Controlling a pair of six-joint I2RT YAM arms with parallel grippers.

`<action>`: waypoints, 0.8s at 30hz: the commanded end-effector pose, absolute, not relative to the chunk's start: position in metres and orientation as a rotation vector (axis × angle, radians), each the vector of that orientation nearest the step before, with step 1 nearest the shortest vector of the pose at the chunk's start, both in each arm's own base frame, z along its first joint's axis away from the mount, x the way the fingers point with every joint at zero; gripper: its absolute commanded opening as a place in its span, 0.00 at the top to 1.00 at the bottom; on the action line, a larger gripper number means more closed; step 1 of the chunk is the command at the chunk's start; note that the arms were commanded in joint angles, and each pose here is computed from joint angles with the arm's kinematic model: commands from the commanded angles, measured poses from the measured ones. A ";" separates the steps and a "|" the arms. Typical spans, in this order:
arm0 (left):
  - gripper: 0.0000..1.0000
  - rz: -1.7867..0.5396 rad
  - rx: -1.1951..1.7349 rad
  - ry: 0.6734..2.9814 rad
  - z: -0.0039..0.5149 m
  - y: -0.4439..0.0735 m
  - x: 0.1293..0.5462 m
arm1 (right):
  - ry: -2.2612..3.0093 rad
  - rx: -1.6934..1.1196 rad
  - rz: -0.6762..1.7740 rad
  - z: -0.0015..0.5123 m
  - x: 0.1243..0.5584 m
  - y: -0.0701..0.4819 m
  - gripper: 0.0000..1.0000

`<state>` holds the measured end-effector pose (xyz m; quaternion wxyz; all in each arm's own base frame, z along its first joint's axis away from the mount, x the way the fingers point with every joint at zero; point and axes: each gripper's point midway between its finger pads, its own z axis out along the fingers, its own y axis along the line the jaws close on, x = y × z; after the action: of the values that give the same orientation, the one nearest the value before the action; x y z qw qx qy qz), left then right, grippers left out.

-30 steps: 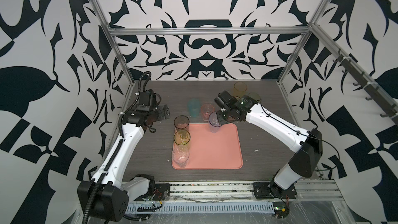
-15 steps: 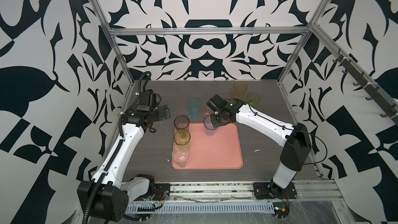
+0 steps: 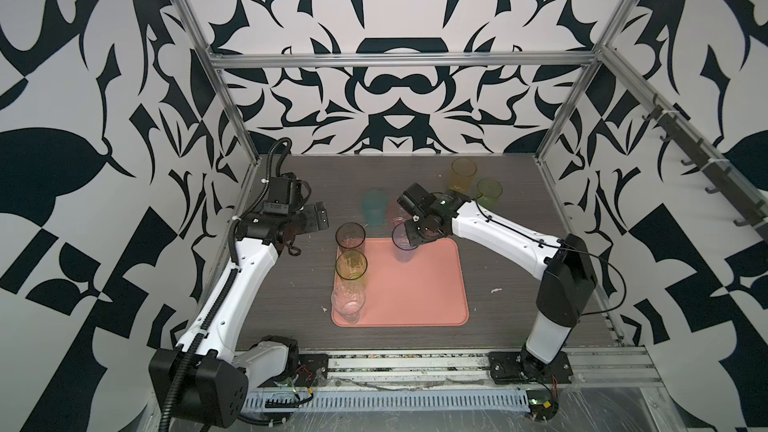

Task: Place the glasses into the tray
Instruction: 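Lower the blue cup onto the tray and open the right gripper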

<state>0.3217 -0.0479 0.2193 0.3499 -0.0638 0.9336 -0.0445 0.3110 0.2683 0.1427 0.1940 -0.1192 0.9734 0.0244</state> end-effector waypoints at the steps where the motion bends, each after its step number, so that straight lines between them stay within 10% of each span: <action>1: 0.01 -0.101 -0.171 2.440 0.211 -0.045 0.319 | 2.707 -0.324 0.093 0.148 0.314 0.272 1.00; 7: 0.00 -0.101 -0.172 2.438 0.212 -0.045 0.319 | 2.706 -0.336 0.087 0.147 0.316 0.272 1.00; 24: 0.01 -0.107 -0.172 2.431 0.214 -0.046 0.318 | 2.709 -0.309 0.190 0.166 0.319 0.275 0.58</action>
<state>0.3208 -0.0477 0.2166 0.3468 -0.0637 0.9348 -0.0436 0.3117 0.2702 0.1396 0.1780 -0.1147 0.9763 0.0442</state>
